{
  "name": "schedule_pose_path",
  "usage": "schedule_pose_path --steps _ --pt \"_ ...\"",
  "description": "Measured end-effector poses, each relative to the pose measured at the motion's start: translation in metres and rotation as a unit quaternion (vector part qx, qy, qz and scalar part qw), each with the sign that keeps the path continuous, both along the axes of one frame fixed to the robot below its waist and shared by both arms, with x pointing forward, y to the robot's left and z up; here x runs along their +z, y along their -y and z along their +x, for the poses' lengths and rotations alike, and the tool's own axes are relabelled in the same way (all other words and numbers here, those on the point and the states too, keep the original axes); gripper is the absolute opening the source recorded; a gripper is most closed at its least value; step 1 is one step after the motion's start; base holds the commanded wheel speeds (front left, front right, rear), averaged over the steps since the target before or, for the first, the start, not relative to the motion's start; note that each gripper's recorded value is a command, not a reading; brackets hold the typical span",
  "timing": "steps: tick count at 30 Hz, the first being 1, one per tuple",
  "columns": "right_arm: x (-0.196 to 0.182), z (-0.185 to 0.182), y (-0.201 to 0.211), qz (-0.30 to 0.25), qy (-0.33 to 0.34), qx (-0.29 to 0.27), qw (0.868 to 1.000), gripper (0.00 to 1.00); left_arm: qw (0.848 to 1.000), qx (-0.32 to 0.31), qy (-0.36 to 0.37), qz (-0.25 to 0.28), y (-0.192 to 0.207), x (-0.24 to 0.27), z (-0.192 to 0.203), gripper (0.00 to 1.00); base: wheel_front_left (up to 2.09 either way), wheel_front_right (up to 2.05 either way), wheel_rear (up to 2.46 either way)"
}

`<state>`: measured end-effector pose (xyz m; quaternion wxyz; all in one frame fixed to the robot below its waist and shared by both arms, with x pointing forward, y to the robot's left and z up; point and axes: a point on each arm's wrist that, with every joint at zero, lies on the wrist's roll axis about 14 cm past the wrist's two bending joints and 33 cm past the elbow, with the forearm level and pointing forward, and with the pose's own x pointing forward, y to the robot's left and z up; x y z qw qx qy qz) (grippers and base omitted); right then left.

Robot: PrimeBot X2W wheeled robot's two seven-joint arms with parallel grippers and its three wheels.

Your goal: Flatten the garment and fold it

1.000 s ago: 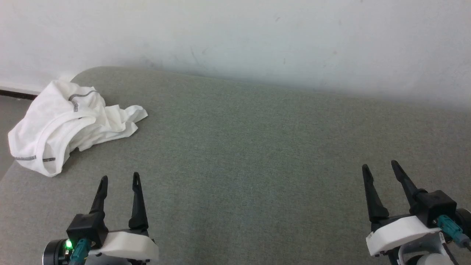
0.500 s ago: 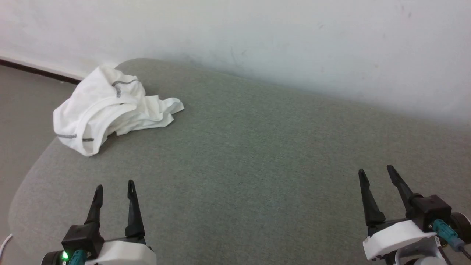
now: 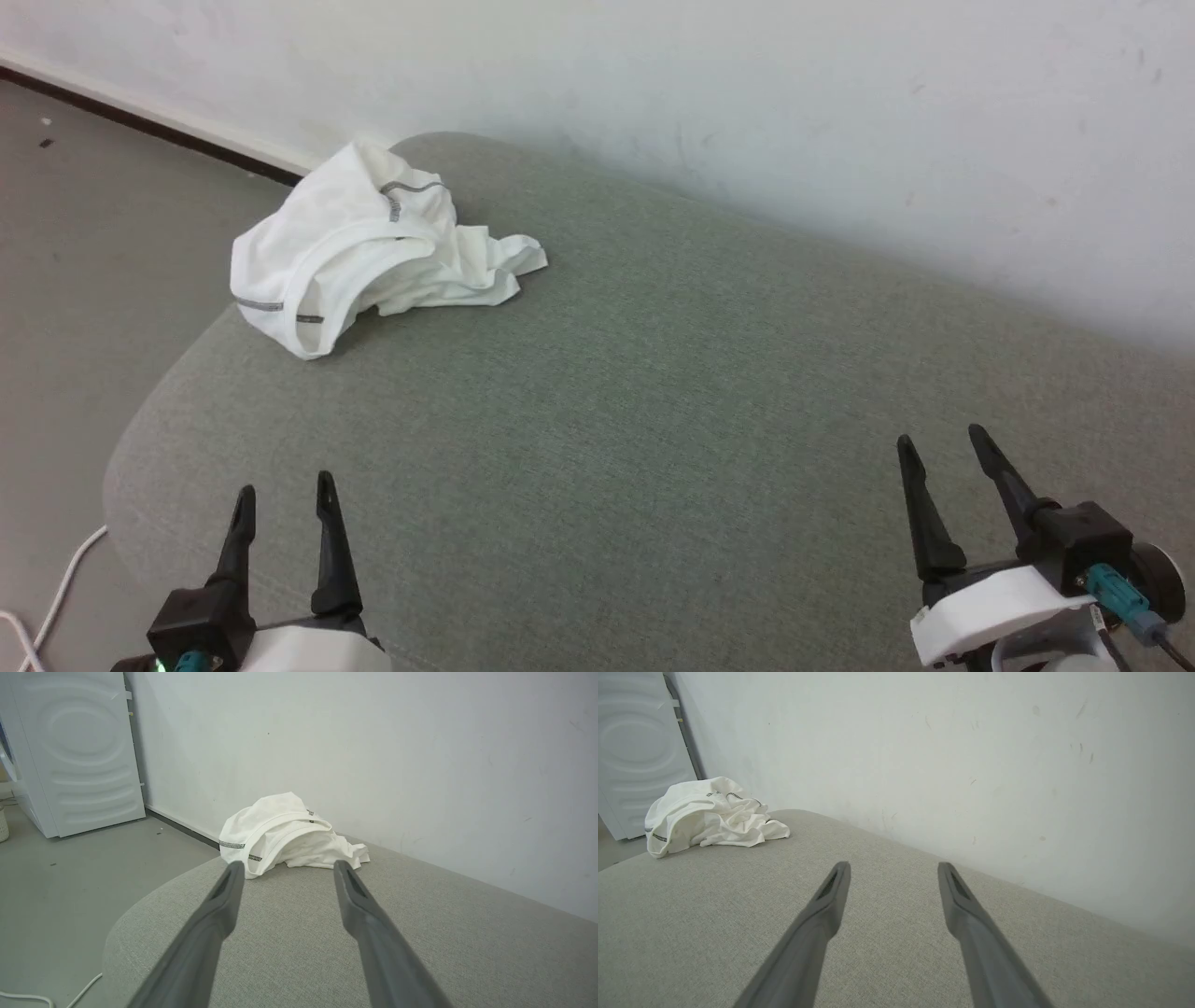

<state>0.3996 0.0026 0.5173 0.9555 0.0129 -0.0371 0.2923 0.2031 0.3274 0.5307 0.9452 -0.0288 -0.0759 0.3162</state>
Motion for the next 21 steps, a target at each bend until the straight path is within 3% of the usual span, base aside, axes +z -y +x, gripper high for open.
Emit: schedule_pose_path --steps 21 --pt "0.0 -0.008 -0.039 0.006 0.007 0.056 0.998 1.0 0.997 0.071 0.017 -0.014 -0.019 -0.006 -0.047 1.0 0.0 0.0 0.0"
